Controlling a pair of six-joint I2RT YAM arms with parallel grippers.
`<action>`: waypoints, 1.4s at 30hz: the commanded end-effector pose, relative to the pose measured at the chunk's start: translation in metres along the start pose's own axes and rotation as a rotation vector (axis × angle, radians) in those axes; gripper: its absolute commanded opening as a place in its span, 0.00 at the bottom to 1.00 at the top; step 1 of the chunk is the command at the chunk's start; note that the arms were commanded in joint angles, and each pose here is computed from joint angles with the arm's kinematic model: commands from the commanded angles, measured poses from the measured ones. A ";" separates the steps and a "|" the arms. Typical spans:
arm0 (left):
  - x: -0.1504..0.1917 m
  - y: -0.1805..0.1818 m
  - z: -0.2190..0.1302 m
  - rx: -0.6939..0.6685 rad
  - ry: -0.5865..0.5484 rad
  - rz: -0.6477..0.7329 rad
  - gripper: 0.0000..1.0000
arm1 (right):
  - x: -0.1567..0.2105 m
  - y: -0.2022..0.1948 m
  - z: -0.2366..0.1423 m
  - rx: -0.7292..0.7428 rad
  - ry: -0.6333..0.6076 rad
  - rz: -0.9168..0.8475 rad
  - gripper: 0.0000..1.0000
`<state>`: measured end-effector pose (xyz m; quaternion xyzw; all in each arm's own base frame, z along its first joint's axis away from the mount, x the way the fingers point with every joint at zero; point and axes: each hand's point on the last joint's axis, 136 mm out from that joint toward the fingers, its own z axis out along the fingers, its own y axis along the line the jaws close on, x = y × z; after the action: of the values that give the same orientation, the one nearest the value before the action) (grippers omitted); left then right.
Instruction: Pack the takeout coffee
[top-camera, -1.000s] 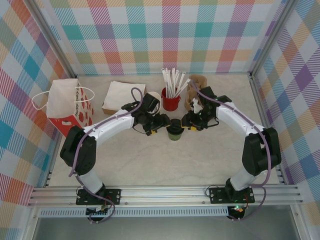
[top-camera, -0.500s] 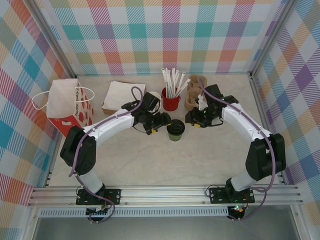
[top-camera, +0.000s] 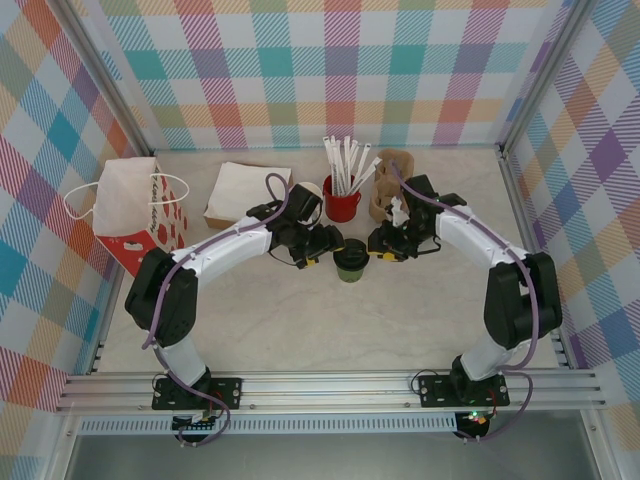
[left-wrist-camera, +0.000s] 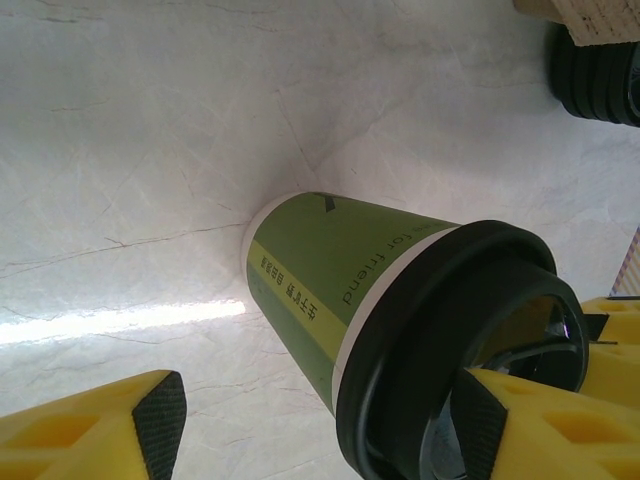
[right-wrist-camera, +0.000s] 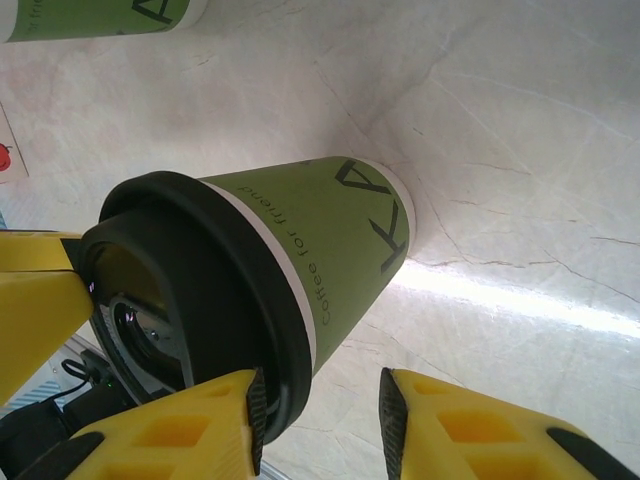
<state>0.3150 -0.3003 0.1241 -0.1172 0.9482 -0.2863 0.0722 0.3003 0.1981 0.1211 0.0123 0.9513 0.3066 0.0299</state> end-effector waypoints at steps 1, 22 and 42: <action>0.003 0.006 0.002 -0.026 0.011 0.000 0.71 | 0.002 0.001 0.006 -0.031 0.026 0.012 0.37; 0.021 0.038 0.011 -0.112 0.035 -0.020 0.65 | 0.047 -0.065 0.037 0.179 0.193 0.104 0.31; 0.010 -0.005 -0.017 0.010 -0.007 0.010 0.69 | 0.011 -0.013 0.005 0.042 0.031 -0.028 0.48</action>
<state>0.3102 -0.3016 0.1251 -0.1106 0.9452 -0.2963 0.0811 0.2956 0.1974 0.1087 -0.0010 0.9492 0.3134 0.0285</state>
